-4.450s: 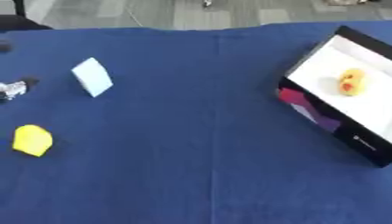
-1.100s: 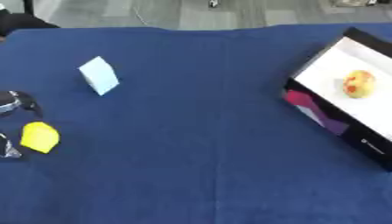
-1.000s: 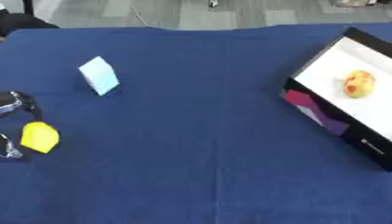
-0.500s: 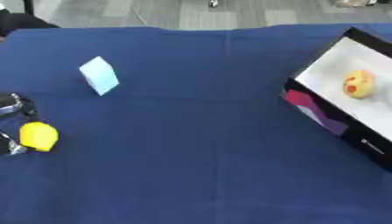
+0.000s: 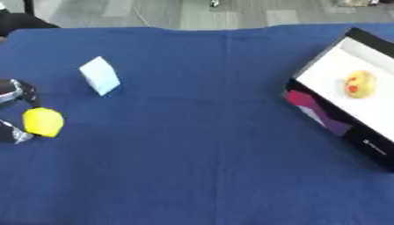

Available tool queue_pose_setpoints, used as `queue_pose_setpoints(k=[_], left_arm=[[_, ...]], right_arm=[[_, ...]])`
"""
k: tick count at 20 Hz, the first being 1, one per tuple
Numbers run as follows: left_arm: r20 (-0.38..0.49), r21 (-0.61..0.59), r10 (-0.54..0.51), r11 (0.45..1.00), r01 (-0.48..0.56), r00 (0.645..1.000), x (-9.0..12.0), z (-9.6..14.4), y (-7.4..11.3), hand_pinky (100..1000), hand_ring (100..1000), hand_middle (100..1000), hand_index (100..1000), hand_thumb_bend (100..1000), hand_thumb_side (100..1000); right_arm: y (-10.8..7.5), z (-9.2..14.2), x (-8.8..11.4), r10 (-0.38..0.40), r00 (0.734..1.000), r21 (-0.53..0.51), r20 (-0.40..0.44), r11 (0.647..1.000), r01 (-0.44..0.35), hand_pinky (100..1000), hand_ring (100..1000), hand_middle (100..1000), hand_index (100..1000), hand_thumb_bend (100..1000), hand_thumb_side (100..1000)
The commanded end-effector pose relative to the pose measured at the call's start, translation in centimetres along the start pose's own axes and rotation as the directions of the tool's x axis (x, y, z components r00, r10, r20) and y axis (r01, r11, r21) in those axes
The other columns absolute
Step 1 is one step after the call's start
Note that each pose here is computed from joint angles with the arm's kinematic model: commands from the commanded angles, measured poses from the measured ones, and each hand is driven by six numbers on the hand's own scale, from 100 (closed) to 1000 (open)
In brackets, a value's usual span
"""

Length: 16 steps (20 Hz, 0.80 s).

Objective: Pick up the objects with one hand, pass them to the other hand, and then place them into the box on the other side of the table.

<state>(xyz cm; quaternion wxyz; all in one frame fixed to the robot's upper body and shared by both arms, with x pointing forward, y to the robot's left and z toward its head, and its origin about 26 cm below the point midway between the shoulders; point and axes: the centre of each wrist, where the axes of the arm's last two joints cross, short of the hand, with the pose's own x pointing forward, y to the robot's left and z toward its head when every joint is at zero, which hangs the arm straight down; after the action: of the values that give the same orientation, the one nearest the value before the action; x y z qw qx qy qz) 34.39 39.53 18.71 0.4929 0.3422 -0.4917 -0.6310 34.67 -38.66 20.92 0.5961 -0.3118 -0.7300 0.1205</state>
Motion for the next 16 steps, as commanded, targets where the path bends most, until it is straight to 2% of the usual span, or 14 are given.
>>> queue_pose_setpoints(k=[1,5,8,16], left_arm=[[0.001,0.08,-0.034,0.996,0.034,0.999,0.4,1.5,3.1,798,726,625,548,329,100],[0.038,0.168,-0.017,0.986,0.011,0.999,1.6,1.9,4.4,790,709,616,548,297,100],[0.076,0.234,0.012,0.972,-0.03,0.997,2.6,1.9,4.8,786,698,609,554,237,100],[0.17,0.324,0.086,0.936,-0.138,0.982,5.1,0.7,5.0,780,686,609,558,162,100]], right_arm=[[-1.2,-0.3,1.0,0.017,0.999,-0.026,0.031,1.0,-0.016,888,775,811,847,100,433],[-1.4,-0.3,1.1,0.017,0.999,-0.03,0.036,0.999,-0.016,888,775,811,847,100,432],[-1.3,-0.4,1.6,0.012,0.999,-0.028,0.049,1.0,-0.011,888,776,813,849,100,429],[-0.5,-0.7,5.0,-0.028,0.986,0.029,0.164,0.999,0.023,888,778,819,853,100,410]])
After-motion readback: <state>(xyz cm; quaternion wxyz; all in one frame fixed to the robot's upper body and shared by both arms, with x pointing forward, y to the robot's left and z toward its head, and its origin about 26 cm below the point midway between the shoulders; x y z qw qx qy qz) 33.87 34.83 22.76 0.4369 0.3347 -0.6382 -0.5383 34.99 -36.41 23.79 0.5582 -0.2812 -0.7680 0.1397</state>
